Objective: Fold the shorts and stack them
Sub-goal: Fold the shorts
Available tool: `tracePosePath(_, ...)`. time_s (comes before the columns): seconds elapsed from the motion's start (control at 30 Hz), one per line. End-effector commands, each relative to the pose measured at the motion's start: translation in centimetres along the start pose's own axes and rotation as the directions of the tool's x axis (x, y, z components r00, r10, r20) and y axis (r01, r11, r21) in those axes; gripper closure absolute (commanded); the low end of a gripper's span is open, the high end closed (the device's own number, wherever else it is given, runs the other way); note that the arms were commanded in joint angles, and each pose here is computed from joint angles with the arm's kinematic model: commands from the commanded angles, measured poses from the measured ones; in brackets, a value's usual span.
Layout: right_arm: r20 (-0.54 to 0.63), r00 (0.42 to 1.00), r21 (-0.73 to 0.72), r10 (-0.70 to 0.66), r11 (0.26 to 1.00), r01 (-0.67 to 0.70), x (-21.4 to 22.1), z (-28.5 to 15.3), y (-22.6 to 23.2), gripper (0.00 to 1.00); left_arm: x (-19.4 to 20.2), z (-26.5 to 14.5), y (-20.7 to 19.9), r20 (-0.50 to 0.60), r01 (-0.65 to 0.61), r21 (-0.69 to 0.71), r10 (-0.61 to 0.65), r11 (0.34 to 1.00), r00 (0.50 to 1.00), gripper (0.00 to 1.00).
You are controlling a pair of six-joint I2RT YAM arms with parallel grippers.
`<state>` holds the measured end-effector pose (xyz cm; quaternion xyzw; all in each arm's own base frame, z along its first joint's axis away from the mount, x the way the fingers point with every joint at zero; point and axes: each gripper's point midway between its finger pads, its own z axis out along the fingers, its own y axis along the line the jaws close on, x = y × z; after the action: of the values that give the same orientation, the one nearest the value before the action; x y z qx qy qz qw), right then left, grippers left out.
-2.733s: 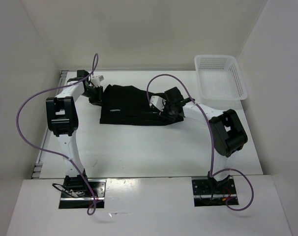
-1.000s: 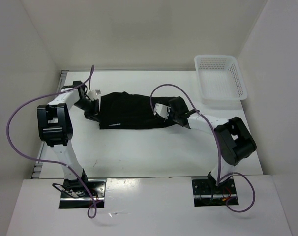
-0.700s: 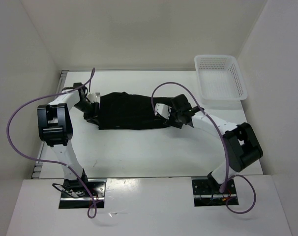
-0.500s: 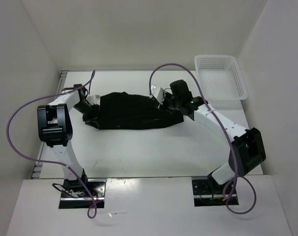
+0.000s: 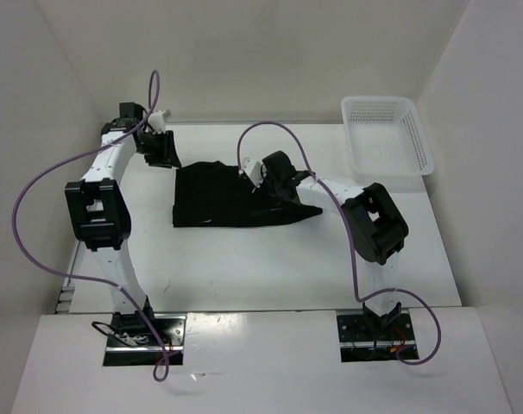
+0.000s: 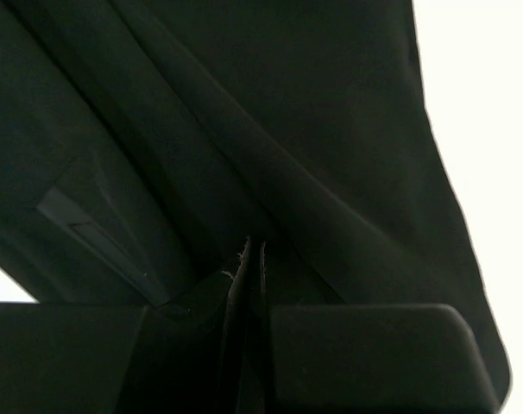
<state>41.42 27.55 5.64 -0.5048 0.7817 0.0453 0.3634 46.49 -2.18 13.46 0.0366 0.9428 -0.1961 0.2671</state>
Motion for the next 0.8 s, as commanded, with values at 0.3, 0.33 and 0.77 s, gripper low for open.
tracePosePath(0.3, 0.045, 0.999, 0.054, 0.016, 0.998, -0.019, -1.3, 0.7, -1.4, 0.88, -2.3, 9.4, 1.7, 0.008, -0.077, -0.024, 0.077, 0.997, 0.997, 0.50)
tracePosePath(0.33, 0.045, 0.999, 0.054, 0.016, 0.998, -0.019, -1.3, 0.7, -1.4, 0.88, -2.0, 9.8, 1.9, -0.001, -0.073, -0.023, 0.073, 0.997, 0.997, 0.50)
tracePosePath(0.77, -0.020, 0.998, -0.029, -0.058, 0.998, 0.058, 1.4, 0.7, 0.6, 0.88, -3.7, 9.3, 2.5, 0.051, -0.094, -0.073, 0.098, 0.993, 0.994, 0.44)
